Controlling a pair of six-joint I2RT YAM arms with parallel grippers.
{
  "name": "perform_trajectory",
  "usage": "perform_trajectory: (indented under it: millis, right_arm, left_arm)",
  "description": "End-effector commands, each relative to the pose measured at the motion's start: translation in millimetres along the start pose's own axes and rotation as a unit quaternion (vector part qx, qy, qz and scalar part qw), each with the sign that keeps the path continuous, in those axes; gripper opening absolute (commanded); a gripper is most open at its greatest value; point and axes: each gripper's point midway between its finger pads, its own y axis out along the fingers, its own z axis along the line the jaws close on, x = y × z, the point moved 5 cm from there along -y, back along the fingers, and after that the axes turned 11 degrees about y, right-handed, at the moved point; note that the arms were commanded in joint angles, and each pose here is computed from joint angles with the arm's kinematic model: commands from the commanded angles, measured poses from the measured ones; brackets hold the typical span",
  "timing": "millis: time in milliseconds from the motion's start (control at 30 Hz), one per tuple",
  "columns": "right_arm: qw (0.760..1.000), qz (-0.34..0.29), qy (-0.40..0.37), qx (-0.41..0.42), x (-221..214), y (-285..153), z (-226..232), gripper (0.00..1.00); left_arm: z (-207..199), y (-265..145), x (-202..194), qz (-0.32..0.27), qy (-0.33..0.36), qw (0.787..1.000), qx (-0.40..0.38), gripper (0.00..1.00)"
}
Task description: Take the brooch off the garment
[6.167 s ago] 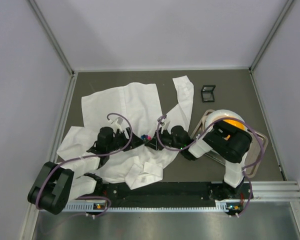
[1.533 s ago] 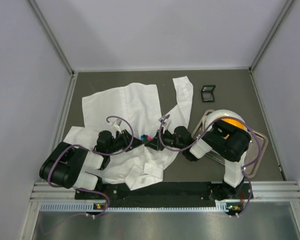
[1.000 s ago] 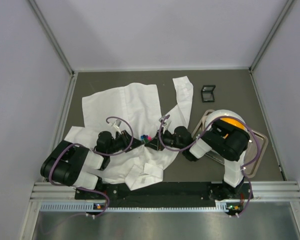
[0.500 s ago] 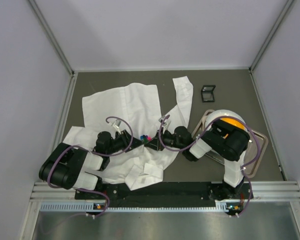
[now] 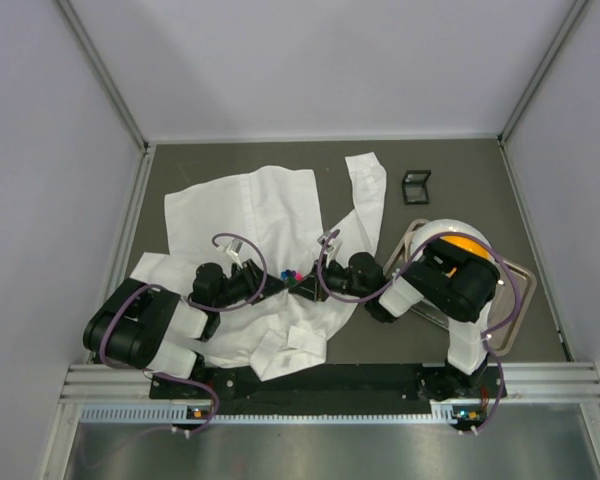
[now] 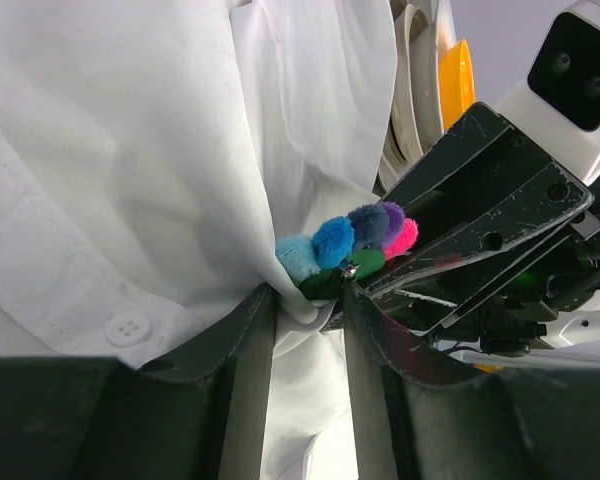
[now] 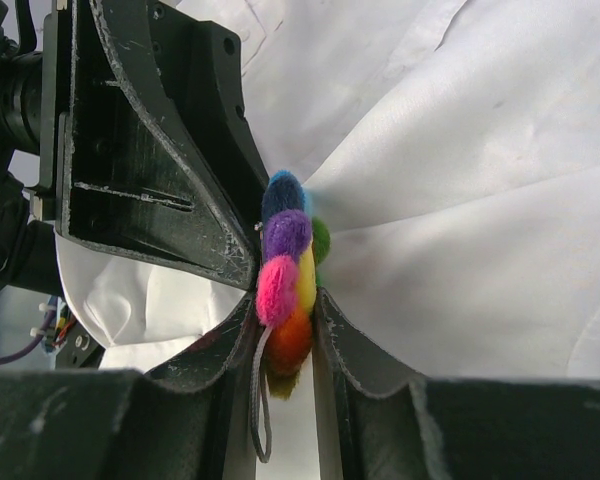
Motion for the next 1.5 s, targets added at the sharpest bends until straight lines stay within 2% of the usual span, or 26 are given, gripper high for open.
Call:
perform_trajectory:
  millis: [0, 400, 667, 1167, 1467]
  right_arm:
    - [0.999, -0.008, -0.024, 0.037, 6, 3, 15, 0.0]
    - [0.999, -0.002, -0.034, 0.032, 3, 5, 17, 0.0]
    - [0.999, -0.001, -0.038, 0.031, 3, 5, 18, 0.0]
    - [0.997, 0.006, -0.061, 0.045, -1, 7, 28, 0.0]
    - [0.998, 0.005, -0.051, 0.036, -1, 8, 23, 0.0]
  left_arm:
    - [-16, 1, 12, -0.024, 0.029, 0.998, -0.044, 0.38]
    - [-14, 2, 11, -0.022, 0.022, 0.999, -0.038, 0.38]
    - [-11, 4, 11, -0.019, 0.012, 0.999, -0.029, 0.3]
    - [-11, 7, 11, -0.014, -0.001, 0.999, -0.034, 0.24]
    - [-17, -4, 5, -0.012, 0.016, 0.998, -0.051, 0.38]
